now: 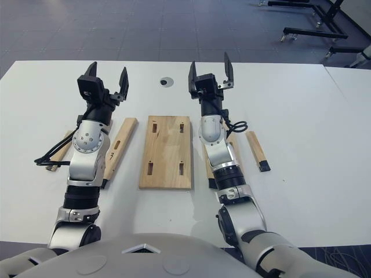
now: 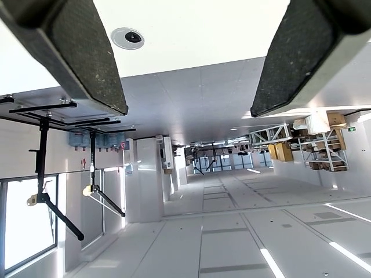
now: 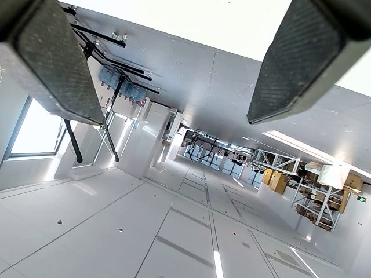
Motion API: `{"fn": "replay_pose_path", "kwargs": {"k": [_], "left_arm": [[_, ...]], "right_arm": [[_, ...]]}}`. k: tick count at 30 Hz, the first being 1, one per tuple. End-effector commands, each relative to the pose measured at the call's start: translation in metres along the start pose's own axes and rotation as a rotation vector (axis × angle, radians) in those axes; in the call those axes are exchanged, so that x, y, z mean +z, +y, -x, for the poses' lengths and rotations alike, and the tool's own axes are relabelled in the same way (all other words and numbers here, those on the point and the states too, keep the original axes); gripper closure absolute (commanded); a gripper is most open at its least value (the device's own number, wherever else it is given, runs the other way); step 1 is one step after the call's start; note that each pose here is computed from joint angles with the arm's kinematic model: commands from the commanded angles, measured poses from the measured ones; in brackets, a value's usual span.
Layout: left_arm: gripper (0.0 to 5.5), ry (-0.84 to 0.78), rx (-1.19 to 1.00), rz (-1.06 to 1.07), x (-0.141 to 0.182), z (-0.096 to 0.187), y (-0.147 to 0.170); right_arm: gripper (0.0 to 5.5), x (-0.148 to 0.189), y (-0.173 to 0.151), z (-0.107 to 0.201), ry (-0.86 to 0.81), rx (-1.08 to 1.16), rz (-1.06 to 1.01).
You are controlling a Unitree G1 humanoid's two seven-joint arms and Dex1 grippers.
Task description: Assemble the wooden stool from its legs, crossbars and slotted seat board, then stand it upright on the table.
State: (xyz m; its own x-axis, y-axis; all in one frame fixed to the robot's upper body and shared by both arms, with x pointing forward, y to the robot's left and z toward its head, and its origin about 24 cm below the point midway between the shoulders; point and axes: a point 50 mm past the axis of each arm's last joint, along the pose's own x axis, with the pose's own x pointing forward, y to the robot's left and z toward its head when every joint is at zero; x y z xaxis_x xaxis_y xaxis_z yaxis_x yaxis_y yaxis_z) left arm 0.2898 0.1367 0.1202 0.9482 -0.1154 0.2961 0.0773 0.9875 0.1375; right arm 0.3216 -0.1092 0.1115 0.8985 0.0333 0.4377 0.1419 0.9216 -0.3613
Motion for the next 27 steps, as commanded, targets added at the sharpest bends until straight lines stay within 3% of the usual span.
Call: {"fn": "replay_pose_path", "kwargs": {"k": [1, 12, 16, 21, 27], "left_arm": [[1.60, 0.019, 0.036, -0.002, -0.002, 0.003, 0.004], [1.60, 0.034, 0.033, -0.030, -0.003, -0.001, 0.006], [1.60, 0.048, 0.065, -0.035, -0.006, 0.001, 0.011], [1.60, 0.053, 0.123, -0.049, -0.006, 0.001, 0.016], [1.60, 0.053, 0.213, -0.066, -0.002, 0.014, 0.027]], "right_arm": [[1.00, 0.001, 0.000, 0.001, 0.003, 0.006, -0.009], [1.00, 0.001, -0.006, 0.007, 0.024, -0.032, -0.045], [1.00, -0.003, -0.010, 0.012, 0.116, 0.014, -0.237], [1.00, -0.018, -0.039, 0.026, 0.250, 0.064, -0.495], [1.00, -0.043, -0.110, 0.048, 0.397, 0.015, -0.466]]}}
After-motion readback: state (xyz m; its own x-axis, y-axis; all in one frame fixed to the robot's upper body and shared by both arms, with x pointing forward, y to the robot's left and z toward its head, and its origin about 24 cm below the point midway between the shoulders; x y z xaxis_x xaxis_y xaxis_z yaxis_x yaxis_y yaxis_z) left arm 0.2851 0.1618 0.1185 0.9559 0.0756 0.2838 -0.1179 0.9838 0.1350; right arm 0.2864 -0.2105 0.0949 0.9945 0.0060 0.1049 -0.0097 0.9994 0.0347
